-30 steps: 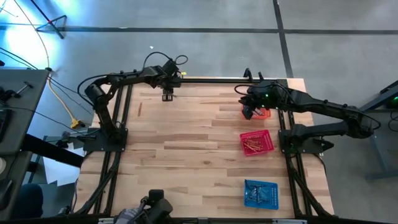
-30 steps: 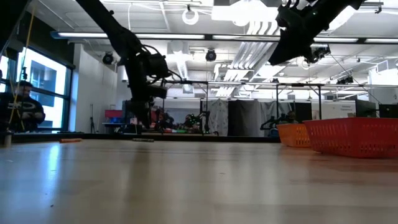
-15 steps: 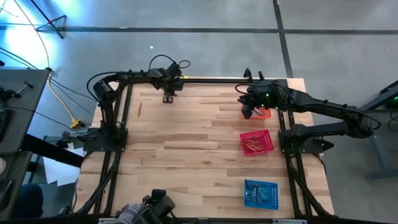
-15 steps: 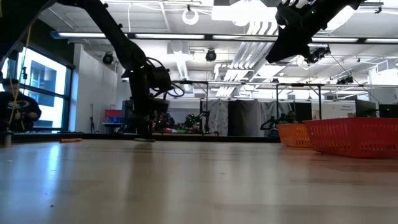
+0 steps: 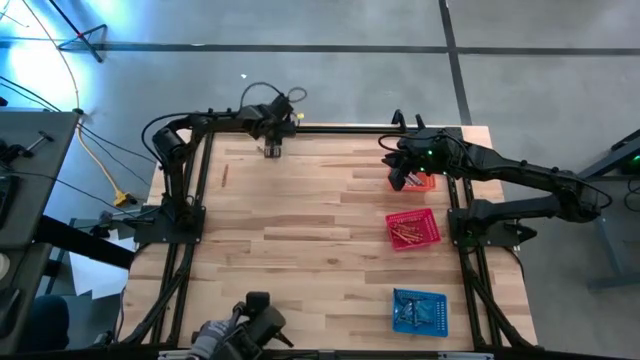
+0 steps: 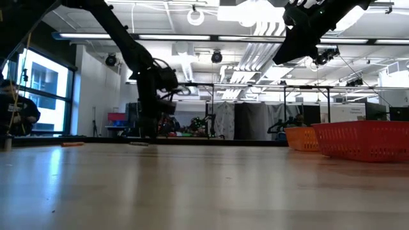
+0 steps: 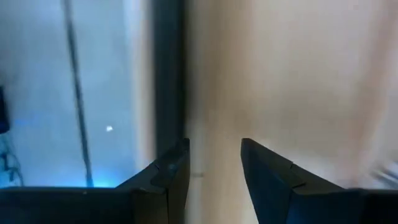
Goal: Sort crayons
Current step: Put the gray crayon into the orange bin
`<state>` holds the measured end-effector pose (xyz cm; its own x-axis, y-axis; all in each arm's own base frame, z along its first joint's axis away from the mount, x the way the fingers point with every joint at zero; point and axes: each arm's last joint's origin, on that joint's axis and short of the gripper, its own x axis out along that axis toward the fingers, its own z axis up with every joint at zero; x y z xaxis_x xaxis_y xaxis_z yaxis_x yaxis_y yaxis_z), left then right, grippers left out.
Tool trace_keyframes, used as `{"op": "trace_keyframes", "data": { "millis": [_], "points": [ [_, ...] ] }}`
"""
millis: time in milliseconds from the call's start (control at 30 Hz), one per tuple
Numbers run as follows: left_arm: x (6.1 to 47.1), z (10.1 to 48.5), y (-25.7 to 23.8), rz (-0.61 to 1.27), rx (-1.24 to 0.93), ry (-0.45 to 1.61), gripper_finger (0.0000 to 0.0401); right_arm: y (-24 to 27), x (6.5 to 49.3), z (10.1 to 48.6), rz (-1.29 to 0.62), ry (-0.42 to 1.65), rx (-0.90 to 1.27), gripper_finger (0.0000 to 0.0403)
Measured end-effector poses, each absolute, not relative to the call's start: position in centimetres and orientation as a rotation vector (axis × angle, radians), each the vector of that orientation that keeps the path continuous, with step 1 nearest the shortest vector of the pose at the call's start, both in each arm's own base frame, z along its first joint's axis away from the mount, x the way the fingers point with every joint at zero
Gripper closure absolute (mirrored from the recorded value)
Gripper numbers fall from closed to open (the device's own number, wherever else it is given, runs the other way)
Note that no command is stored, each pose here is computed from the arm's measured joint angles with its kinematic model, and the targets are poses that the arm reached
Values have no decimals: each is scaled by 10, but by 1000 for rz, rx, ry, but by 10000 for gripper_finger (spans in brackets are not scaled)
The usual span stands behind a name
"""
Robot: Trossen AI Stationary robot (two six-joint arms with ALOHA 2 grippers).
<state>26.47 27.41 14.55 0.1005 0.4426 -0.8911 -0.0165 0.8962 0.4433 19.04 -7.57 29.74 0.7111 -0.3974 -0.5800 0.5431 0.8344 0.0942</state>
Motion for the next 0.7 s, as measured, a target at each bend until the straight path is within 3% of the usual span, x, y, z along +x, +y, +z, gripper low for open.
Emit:
{"op": "trace_keyframes", "data": {
  "millis": [167, 300, 500, 700],
  "points": [
    [275, 173, 282, 361, 339, 1396, 266, -75, 190, 297, -529, 579, 274, 334],
    [274, 188, 277, 282, 288, 1480, 266, -75, 190, 297, -530, 582, 275, 334],
    [244, 184, 255, 84, 56, 1763, 266, -75, 189, 296, -529, 600, 272, 334],
    [240, 170, 252, 71, 59, 1772, 266, -75, 190, 297, -521, 587, 249, 334]
  ]
}}
